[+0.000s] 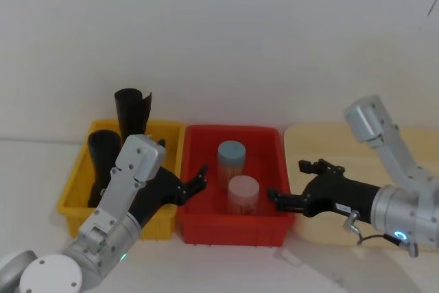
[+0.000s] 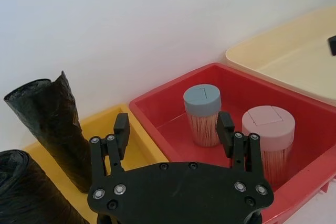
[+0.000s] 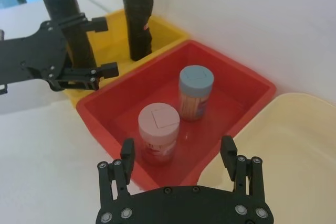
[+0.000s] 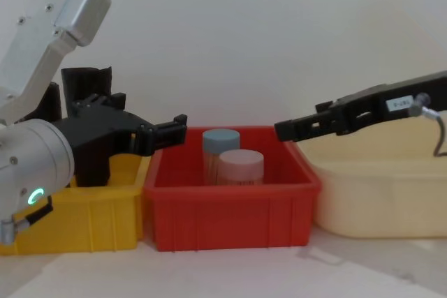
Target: Pick up the garbage bag with the one hand and transfer it to the other hand.
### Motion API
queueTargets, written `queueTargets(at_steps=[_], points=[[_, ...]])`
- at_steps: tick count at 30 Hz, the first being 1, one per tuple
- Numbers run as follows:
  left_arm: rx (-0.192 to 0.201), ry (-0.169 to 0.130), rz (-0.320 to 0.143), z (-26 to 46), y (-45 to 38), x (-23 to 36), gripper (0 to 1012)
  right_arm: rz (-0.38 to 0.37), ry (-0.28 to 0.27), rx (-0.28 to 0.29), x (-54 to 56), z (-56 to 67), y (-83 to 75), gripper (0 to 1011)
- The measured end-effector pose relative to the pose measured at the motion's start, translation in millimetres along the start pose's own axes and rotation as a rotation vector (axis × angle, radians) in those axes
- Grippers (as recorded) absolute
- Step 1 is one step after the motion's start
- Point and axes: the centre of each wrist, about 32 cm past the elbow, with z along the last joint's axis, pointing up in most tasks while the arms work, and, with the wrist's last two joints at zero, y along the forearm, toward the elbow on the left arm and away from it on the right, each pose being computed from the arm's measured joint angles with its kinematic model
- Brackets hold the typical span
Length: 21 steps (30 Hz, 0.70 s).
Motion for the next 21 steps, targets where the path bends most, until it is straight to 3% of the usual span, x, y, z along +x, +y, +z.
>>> queueTargets(at_steps=[21], points=[[0.0,0.0,0.0,0.0,0.0,0.0,1000,0.1,-0.062,-0.078,14.6,11.8,40.2,1001]])
